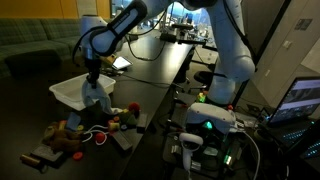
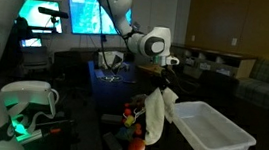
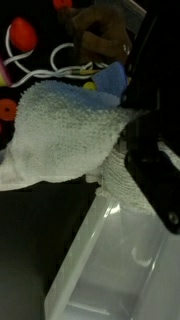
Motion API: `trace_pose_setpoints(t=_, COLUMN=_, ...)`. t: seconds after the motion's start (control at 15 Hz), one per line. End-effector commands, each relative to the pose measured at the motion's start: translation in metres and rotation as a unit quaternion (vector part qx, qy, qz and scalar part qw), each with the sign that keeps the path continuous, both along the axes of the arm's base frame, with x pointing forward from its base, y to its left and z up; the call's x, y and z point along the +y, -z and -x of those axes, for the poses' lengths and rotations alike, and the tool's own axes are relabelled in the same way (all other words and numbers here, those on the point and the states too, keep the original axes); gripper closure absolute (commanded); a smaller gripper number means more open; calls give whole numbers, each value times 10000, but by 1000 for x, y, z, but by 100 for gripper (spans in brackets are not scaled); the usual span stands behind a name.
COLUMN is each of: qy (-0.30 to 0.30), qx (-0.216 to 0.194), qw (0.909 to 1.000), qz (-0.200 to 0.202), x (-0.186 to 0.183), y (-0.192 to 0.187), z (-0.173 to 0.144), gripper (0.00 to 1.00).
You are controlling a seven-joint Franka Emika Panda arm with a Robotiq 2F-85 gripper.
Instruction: Use the towel to sweep the things on the table to the left and then put the towel in the white bin
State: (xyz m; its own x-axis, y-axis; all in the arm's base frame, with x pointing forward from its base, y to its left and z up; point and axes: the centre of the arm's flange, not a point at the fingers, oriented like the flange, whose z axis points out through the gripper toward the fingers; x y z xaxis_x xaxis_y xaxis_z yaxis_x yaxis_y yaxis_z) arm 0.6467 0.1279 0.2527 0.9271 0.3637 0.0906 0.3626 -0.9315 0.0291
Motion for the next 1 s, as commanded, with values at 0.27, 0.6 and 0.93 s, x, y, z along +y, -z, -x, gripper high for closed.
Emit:
trace_pose_setpoints(t=0.27, qy=813, qx=-54, qw=9964, qz=245, x=-149, y=-61, z=92, gripper=88)
trace_pose_setpoints(t=0.6, qy=1607, qx=-85, qw=9843, qz=718, x=-243, y=-77, z=131, gripper=88)
trace_pose_setpoints(t=0.93, qy=1975, qx=74, qw=9727, qz=1215, x=-283, y=-84, z=170, gripper=88)
